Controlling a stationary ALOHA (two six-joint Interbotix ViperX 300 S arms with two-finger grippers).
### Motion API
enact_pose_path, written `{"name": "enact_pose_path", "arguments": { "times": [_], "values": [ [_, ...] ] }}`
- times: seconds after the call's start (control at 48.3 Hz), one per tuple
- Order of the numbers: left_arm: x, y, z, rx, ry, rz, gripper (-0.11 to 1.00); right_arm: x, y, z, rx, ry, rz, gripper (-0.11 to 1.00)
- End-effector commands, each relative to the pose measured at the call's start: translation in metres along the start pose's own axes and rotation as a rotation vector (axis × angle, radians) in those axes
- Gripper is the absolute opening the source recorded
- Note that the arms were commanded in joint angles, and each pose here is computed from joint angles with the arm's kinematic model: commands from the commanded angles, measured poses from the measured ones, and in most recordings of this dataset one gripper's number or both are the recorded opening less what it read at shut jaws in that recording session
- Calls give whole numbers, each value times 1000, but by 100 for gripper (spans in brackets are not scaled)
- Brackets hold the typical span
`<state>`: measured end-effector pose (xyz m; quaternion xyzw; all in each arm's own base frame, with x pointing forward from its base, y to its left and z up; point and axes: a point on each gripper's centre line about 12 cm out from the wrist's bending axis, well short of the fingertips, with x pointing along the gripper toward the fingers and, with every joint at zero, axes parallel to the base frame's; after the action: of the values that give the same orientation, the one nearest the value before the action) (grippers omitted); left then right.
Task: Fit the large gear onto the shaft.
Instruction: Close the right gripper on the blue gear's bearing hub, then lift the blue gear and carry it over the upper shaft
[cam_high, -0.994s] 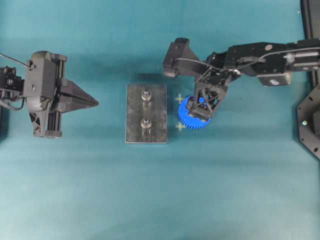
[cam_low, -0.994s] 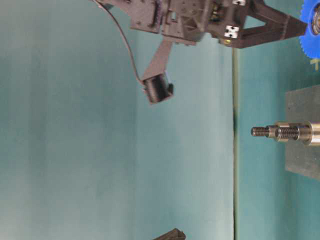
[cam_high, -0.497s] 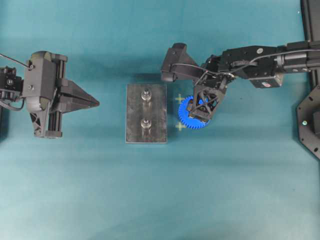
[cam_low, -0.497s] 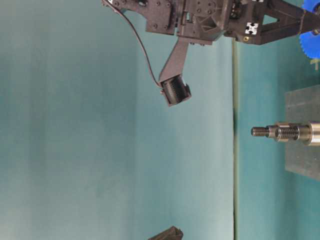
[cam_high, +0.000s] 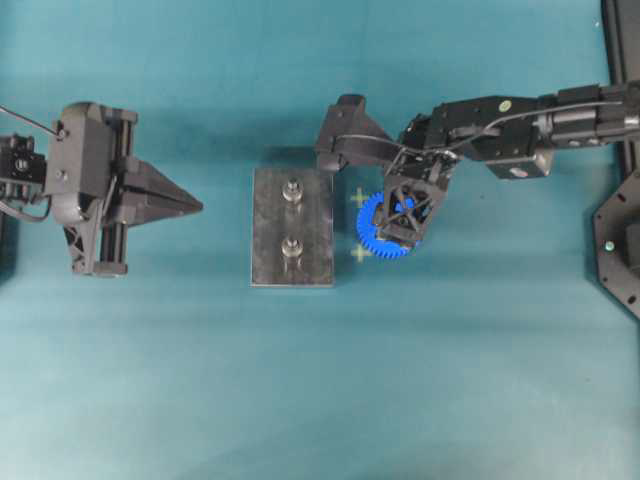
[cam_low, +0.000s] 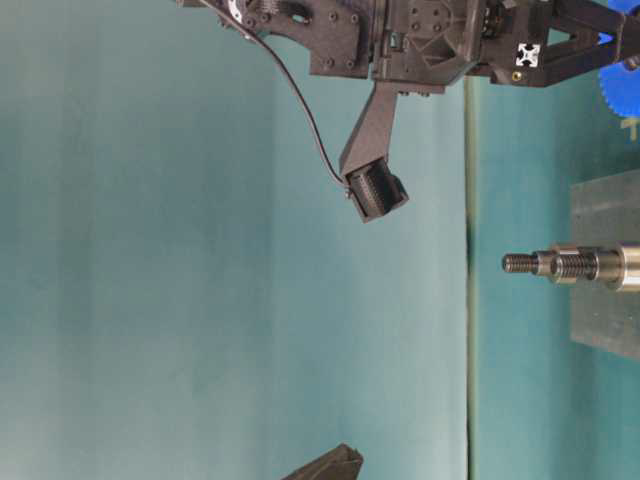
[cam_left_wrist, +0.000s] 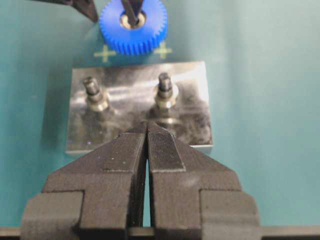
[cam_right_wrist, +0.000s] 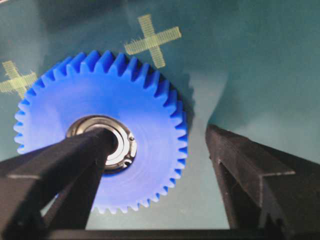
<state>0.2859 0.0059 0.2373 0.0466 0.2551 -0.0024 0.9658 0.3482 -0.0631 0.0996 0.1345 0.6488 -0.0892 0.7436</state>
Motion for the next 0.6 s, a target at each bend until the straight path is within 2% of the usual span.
{"name": "enact_pose_path", "arguments": {
  "times": [0.0,0.104,0.29,0.58],
  "values": [
    [0,0,7,1,-25,1,0,-7,0,6,-4,-17,0,76],
    [0,0,8,1,-25,1,0,-14,1,11,-3,-21,2,49],
    [0,0,8,1,-25,0,0,-50,2,33,14,-92,12,48],
    [0,-1,6,1,-20,-3,0,-113,5,79,19,-125,32,48]
  ]
}}
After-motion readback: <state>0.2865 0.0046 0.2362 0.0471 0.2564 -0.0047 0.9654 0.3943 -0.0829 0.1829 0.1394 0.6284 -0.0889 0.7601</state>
